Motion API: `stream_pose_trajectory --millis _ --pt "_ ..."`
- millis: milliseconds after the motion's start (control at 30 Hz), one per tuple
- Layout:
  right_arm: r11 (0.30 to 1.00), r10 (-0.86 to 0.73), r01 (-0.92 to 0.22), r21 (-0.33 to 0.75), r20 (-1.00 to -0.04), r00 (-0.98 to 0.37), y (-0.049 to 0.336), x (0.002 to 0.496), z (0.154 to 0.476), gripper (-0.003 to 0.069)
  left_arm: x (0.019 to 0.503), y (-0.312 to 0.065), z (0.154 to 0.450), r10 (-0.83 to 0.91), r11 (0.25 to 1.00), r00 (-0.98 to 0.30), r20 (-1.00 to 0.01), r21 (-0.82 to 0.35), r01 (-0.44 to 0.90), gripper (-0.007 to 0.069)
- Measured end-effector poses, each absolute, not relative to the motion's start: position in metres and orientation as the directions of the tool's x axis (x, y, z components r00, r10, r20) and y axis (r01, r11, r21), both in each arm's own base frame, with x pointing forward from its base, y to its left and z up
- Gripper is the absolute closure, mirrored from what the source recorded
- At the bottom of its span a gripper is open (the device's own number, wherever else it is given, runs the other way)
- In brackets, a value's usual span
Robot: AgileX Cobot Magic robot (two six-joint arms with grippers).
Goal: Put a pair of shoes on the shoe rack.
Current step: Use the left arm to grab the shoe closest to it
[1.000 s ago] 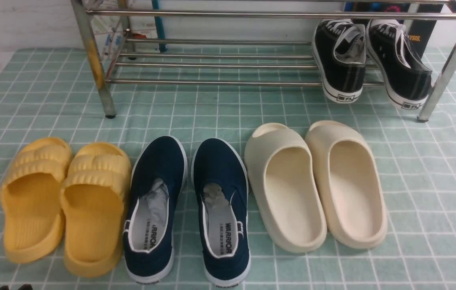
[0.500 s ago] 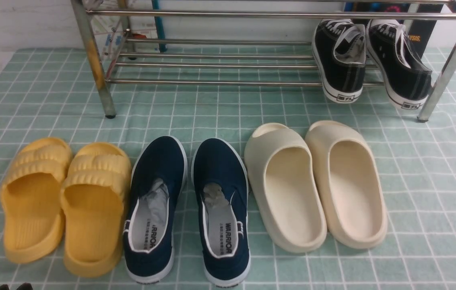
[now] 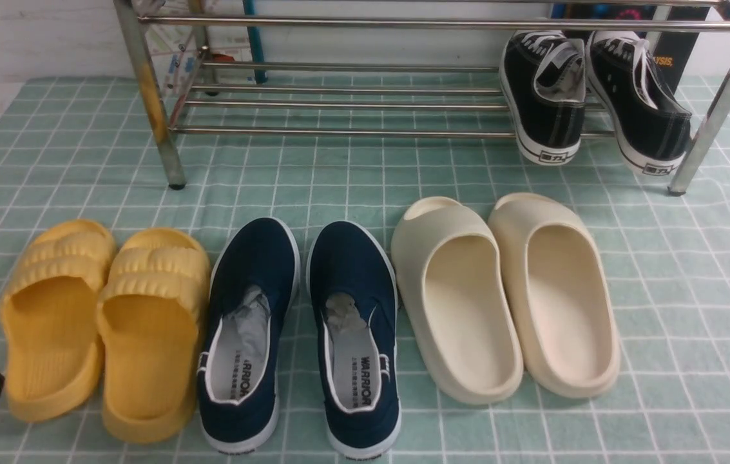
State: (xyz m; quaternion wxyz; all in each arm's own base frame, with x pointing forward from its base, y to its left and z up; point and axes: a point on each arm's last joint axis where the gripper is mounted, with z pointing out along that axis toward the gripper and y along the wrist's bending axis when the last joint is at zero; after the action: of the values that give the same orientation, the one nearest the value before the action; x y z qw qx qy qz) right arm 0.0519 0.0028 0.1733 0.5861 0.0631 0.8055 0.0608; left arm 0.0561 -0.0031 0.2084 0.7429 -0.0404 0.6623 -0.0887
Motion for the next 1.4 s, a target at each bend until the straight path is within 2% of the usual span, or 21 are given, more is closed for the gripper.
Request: stream_pose_trajectory --millis 200,267,367,400,433,533,567,667,800,833,900,933,967,1000,1067,1167,1233,1300,1333,1367,1400 --pt "0.985 0.173 0.030 0.172 -0.937 -0.305 0.003 0.052 0.173 0.0420 0.053 -0.002 0.225 -0.202 0.979 0.286 -0.937 -0.181 0.099 0.0387" --pt "0.985 0.173 0.030 0.172 -0.937 -0.305 0.003 0.052 0.173 0.0420 0.051 -0.001 0.231 -0.251 0.967 0.346 -0.904 -0.222 0.122 0.0387" --pt "0.985 0.173 0.030 0.172 -0.937 -0.305 0.003 0.052 0.173 0.0420 0.045 0.001 0.242 -0.416 0.909 0.443 -0.794 -0.356 0.217 0.0387" --pt "0.985 0.173 0.030 0.172 -0.937 -0.305 0.003 0.052 0.173 0.0420 0.044 0.001 0.243 -0.430 0.903 0.451 -0.782 -0.365 0.227 0.0387" --pt "0.985 0.173 0.030 0.172 -0.937 -0.305 0.003 0.052 0.173 0.0420 0.037 0.003 0.254 -0.554 0.833 0.520 -0.650 -0.437 0.340 0.0387" --pt "0.985 0.173 0.030 0.172 -0.937 -0.305 0.003 0.052 0.173 0.0420 0.029 0.004 0.268 -0.632 0.775 0.559 -0.537 -0.458 0.436 0.0387" --pt "0.985 0.173 0.030 0.172 -0.937 -0.305 0.003 0.052 0.173 0.0420 0.029 0.004 0.269 -0.637 0.771 0.557 -0.533 -0.460 0.441 0.0387" --pt "0.985 0.173 0.030 0.172 -0.937 -0.305 0.003 0.052 0.173 0.0420 0.019 0.003 0.308 -0.652 0.758 0.535 -0.537 -0.463 0.459 0.0417" --pt "0.985 0.173 0.030 0.172 -0.937 -0.305 0.003 0.052 0.173 0.0420 0.028 -0.001 0.346 -0.572 0.819 0.358 -0.738 -0.486 0.305 0.0528" --pt "0.985 0.173 0.030 0.172 -0.937 -0.305 0.003 0.052 0.173 0.0420 0.031 -0.002 0.345 -0.558 0.828 0.330 -0.762 -0.485 0.281 0.0540" --pt "0.985 0.173 0.030 0.172 -0.937 -0.305 0.003 0.052 0.173 0.0420 0.054 -0.003 0.341 -0.454 0.889 0.137 -0.880 -0.438 0.134 0.0619" --pt "0.985 0.173 0.030 0.172 -0.937 -0.305 0.003 0.052 0.173 0.0420 0.068 -0.004 0.334 -0.420 0.906 0.032 -0.907 -0.417 0.074 0.0638" --pt "0.985 0.173 0.030 0.172 -0.937 -0.305 0.003 0.052 0.173 0.0420 0.073 -0.004 0.331 -0.414 0.909 0.004 -0.910 -0.413 0.060 0.0638" --pt "0.985 0.173 0.030 0.172 -0.937 -0.305 0.003 0.052 0.173 0.0420 0.091 -0.005 0.317 -0.396 0.917 -0.150 -0.906 -0.398 -0.012 0.0638" --pt "0.985 0.173 0.030 0.172 -0.937 -0.305 0.003 0.052 0.173 0.0420 0.102 -0.005 0.309 -0.396 0.917 -0.243 -0.885 -0.396 -0.053 0.0638" --pt "0.985 0.173 0.030 0.172 -0.937 -0.305 0.003 0.052 0.173 0.0420 0.136 -0.014 0.289 -0.430 0.896 -0.563 -0.706 -0.408 -0.172 0.0638" --pt "0.985 0.173 0.030 0.172 -0.937 -0.305 0.003 0.052 0.173 0.0420 0.151 -0.021 0.285 -0.407 0.896 -0.701 -0.585 -0.404 -0.183 0.0638" --pt "0.985 0.173 0.030 0.172 -0.937 -0.305 0.003 0.052 0.173 0.0420 0.164 -0.031 0.280 -0.335 0.904 -0.830 -0.446 -0.400 -0.150 0.0638" --pt "0.985 0.173 0.030 0.172 -0.937 -0.305 0.003 0.052 0.173 0.0420 0.167 -0.032 0.280 -0.342 0.899 -0.832 -0.437 -0.410 -0.155 0.0638" --pt "0.985 0.173 0.030 0.172 -0.937 -0.305 0.003 0.052 0.173 0.0420 0.181 -0.041 0.276 -0.277 0.893 -0.905 -0.323 -0.433 -0.119 0.0638" --pt "0.985 0.173 0.030 0.172 -0.937 -0.305 0.003 0.052 0.173 0.0420 0.190 -0.046 0.274 -0.236 0.888 -0.934 -0.267 -0.450 -0.096 0.0638"
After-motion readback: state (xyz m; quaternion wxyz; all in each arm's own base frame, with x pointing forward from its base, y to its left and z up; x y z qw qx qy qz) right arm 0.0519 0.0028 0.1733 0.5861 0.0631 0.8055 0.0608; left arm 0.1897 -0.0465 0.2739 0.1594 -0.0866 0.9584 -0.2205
